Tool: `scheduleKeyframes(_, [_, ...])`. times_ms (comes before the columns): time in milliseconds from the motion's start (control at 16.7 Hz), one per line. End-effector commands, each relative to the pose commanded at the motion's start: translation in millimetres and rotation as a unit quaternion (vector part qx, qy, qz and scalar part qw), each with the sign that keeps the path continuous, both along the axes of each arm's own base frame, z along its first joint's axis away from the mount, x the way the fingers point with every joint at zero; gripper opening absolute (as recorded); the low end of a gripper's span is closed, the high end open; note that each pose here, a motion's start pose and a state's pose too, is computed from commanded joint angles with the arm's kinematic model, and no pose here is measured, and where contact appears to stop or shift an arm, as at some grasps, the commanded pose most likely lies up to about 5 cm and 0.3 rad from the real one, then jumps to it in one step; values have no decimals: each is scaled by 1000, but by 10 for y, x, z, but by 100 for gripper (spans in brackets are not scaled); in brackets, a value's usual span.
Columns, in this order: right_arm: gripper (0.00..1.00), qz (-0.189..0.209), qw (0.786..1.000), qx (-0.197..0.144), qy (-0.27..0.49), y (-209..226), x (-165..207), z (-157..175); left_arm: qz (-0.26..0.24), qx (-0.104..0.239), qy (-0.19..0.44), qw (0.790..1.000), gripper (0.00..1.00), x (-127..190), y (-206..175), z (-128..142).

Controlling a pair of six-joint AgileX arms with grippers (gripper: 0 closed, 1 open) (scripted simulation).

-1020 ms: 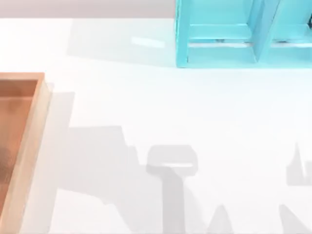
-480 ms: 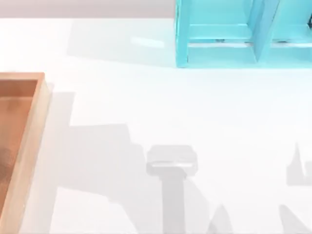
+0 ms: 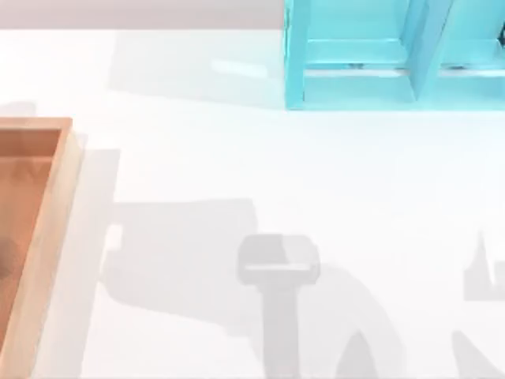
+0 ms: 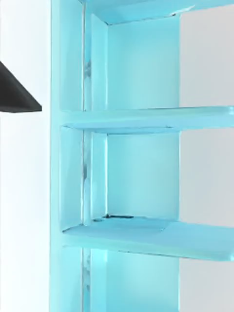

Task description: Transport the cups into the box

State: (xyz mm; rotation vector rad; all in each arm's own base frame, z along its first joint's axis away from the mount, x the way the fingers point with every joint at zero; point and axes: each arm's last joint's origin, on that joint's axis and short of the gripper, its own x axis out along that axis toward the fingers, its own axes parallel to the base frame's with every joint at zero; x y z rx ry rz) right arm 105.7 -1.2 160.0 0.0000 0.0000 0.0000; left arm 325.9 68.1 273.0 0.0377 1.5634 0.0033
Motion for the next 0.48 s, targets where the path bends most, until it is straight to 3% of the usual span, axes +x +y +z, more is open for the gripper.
scheduleKeyframes(480, [100, 0, 1000, 0, 0, 0, 0, 0, 0, 1, -4, 1000, 100, -62, -16, 406])
